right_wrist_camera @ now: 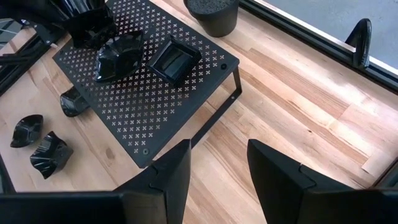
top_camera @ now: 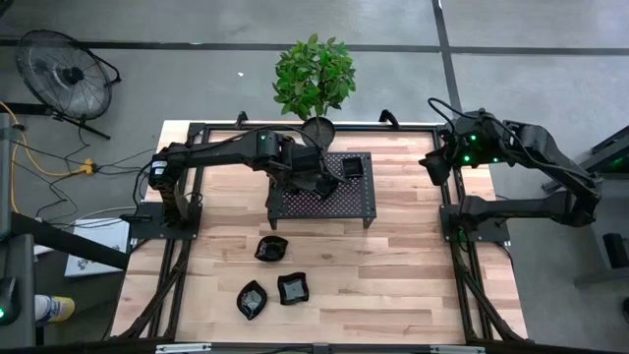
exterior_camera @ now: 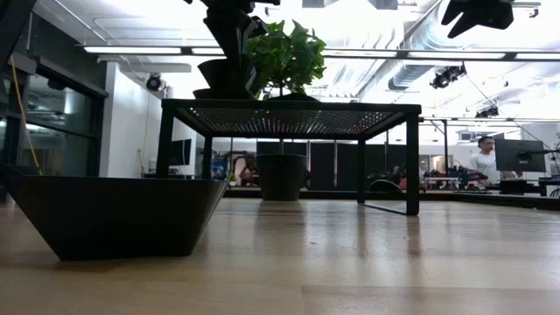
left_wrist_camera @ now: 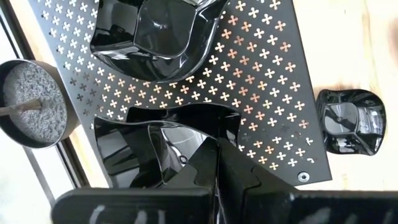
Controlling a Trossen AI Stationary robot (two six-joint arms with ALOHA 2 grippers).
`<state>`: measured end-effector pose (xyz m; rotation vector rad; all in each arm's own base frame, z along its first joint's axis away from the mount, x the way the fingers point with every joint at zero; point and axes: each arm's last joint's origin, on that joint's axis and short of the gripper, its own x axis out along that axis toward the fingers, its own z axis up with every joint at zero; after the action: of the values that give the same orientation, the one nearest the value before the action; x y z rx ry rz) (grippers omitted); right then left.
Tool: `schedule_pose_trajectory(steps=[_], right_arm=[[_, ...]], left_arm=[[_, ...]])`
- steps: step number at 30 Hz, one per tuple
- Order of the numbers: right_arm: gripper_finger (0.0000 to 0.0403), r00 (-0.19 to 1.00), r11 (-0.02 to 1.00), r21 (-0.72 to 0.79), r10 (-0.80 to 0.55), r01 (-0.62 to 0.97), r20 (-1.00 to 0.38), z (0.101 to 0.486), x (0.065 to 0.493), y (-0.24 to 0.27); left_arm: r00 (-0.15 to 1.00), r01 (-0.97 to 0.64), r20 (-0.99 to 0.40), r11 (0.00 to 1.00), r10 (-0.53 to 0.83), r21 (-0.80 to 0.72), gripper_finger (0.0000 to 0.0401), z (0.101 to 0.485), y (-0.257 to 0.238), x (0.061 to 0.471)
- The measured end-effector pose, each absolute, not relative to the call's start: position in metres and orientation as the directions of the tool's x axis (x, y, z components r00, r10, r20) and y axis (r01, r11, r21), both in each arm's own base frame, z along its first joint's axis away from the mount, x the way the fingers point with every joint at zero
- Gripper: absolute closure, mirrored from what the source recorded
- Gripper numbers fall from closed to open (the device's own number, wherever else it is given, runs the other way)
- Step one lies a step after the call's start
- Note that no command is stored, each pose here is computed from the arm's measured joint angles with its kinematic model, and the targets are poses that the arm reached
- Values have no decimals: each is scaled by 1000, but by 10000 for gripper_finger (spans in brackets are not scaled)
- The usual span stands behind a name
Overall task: Pick & Place Mini shaped plates
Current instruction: Stack the black distorted square plate on top of the other black distorted square plates on the shelf
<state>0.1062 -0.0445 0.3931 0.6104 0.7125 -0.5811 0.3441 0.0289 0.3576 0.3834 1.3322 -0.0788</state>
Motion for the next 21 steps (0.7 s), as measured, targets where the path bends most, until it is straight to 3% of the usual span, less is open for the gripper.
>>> schedule_pose_trajectory(steps=[12,21], right_arm=[[249,619,687,301,-273,661,-736,393,106,-44],[249,620,687,302,-272,661,-736,393,106,-44]], left_arm=[[238,361,-958,901,161,241,401,356,29,346],[203,341,-968,915,150,213,401,351,29,347]])
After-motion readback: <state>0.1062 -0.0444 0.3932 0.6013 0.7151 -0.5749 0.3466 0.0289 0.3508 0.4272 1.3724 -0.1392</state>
